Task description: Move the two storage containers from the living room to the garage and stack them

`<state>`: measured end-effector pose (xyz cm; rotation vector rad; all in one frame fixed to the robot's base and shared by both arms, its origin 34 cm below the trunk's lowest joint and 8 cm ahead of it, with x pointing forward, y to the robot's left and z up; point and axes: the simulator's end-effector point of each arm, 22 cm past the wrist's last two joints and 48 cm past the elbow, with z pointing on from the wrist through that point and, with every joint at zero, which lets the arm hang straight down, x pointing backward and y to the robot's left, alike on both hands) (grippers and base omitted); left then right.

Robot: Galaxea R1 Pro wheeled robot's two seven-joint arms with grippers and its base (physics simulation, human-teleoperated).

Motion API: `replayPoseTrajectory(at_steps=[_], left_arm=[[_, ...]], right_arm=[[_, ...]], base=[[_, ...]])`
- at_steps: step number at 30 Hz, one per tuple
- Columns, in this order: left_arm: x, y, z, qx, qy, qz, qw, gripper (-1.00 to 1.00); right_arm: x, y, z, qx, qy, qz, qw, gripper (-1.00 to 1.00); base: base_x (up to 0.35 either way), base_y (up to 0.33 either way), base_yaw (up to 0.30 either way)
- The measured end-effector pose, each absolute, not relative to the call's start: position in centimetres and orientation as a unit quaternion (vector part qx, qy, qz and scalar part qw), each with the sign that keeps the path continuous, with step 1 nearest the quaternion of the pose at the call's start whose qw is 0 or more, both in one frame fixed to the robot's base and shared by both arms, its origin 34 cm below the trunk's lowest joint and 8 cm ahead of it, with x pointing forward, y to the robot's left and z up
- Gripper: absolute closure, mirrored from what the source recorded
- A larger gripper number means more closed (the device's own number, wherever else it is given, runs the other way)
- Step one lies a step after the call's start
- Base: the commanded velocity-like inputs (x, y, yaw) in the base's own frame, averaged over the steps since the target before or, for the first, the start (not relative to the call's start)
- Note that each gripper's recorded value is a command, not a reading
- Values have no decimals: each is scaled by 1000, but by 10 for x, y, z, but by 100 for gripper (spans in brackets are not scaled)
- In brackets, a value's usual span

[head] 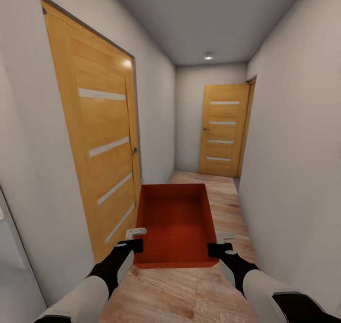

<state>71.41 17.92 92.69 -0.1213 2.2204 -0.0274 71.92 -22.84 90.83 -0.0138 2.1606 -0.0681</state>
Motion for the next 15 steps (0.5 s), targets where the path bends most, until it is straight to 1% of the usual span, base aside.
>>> replayPoseTrajectory(at_steps=[11,12,15], left_arm=[[714,179,927,-49,895,-11,443,100],[714,179,927,-49,895,-11,443,100],[714,179,927,-49,895,-11,443,100]], right_arm=[[719,-229,908,-6,882,-28,471,100],[719,-229,908,-6,882,-28,471,100],[719,-229,908,-6,882,-28,470,100]], base=[[324,0,-252],[324,0,-200],[324,0,-39]])
